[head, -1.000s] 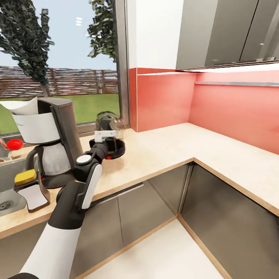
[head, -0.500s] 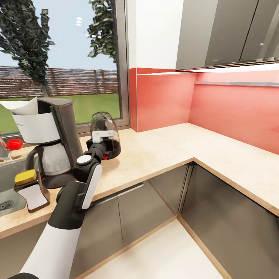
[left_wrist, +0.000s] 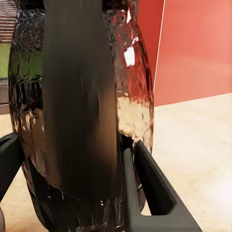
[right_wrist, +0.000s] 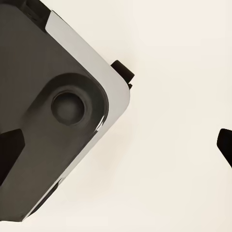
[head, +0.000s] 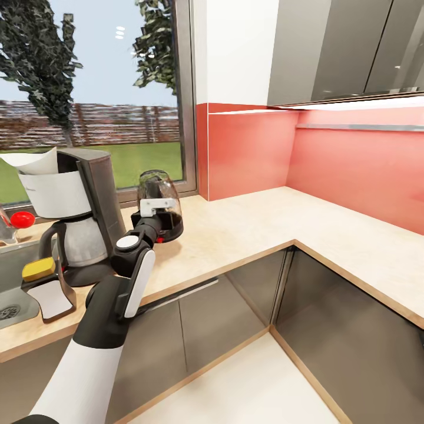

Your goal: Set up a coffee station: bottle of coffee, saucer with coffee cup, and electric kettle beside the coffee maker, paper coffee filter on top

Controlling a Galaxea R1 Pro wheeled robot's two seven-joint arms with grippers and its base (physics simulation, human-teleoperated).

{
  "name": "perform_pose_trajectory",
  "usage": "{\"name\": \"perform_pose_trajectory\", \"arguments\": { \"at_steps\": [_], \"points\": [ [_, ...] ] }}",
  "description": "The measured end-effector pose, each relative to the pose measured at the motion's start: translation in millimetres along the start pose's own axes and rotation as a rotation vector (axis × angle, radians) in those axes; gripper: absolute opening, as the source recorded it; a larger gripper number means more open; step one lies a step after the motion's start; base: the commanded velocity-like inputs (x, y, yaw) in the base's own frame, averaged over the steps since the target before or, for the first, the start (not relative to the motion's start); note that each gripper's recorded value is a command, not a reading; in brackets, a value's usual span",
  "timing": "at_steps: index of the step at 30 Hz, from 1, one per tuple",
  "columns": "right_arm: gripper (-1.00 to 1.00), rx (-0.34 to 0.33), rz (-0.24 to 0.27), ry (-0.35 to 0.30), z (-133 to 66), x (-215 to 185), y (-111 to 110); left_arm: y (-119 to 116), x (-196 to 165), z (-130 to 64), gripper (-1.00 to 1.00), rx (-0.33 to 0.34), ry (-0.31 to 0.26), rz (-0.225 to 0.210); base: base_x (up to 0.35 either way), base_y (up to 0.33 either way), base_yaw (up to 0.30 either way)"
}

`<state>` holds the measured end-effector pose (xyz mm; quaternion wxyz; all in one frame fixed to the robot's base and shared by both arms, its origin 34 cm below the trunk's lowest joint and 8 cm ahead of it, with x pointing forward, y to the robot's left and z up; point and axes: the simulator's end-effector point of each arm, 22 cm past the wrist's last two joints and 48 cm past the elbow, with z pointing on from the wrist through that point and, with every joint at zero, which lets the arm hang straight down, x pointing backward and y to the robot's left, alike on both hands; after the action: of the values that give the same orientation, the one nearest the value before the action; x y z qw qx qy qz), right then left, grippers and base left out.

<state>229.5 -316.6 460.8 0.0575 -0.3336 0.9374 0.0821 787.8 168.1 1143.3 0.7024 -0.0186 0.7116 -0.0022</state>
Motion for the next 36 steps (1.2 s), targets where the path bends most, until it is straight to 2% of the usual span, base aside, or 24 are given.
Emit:
{"name": "perform_pose_trajectory", "arguments": {
  "at_steps": [12, 21, 36],
  "points": [
    [1.00, 0.000, -0.001, 0.000, 0.0, 0, 0, 0, -1, -0.2, -1.00, -0.001, -0.001, 0.000, 0.000, 0.000, 0.000],
    [1.00, 0.000, -0.002, 0.000, 0.0, 0, 0, 11, 0, -0.5, -1.00, -0.050, -0.001, 0.001, 0.000, 0.000, 0.000],
    [1.00, -0.004, 0.000, 0.005, 0.4, 2, 1, 10, 3, 1.2, -1.00, -0.049, 0.005, 0.003, 0.000, 0.000, 0.000]
  ]
}}
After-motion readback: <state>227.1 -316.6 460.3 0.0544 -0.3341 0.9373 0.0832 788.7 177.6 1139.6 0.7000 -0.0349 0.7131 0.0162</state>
